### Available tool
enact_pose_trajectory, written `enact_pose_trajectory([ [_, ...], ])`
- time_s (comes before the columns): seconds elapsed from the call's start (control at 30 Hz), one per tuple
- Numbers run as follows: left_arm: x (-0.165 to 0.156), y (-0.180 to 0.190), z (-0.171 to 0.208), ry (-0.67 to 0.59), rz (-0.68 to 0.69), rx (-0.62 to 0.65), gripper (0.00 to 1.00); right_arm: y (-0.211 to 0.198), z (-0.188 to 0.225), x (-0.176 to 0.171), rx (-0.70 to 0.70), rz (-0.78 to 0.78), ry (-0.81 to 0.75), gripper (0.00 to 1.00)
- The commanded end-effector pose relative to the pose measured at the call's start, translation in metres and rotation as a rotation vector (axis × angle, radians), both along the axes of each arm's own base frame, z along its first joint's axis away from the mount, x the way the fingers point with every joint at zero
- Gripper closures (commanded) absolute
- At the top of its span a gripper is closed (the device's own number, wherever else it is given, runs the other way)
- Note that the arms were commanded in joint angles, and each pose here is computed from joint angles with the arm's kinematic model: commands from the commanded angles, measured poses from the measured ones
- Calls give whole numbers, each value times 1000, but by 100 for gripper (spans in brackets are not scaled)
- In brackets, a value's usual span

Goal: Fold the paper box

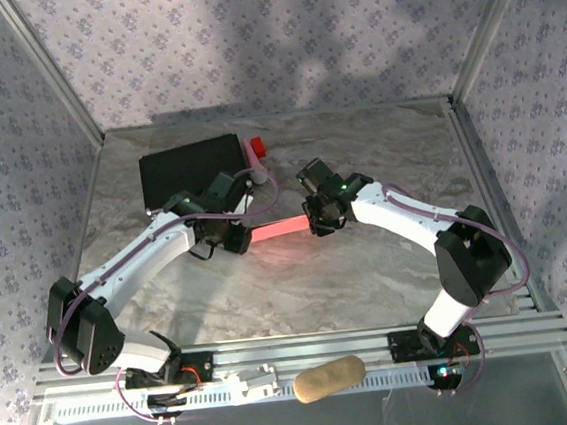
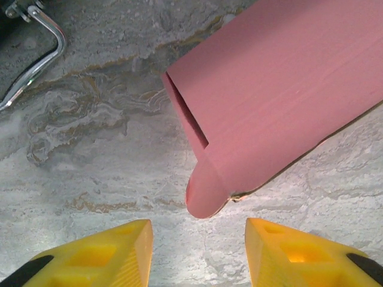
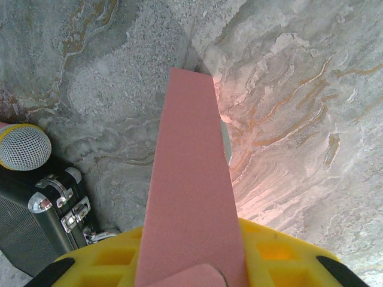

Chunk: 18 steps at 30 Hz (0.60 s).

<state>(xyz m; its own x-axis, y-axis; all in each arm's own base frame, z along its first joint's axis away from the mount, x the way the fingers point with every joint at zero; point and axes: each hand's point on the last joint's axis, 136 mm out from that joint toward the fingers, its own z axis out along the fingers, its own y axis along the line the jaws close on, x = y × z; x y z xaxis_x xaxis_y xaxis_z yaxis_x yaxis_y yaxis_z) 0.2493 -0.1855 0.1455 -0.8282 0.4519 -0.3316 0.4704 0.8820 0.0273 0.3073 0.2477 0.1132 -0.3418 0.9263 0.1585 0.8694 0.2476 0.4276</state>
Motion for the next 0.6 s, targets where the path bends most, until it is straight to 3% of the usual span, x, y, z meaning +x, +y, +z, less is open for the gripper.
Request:
enact_pose_trajectory([
  [0.0, -3, 3, 8, -32, -26, 3, 55, -14, -6, -8, -62, -9, 43, 70],
  [0.2, 8, 3, 19, -86, -31, 19, 59, -13, -8, -9, -61, -7, 46, 70],
  [0.37, 16, -5, 20, -79, -46, 27, 69, -12, -8, -9, -64, -5, 45, 70],
  [0.57, 23, -12, 26, -97, -44, 1, 71, -12, -8, -8, -63, -6, 43, 70],
])
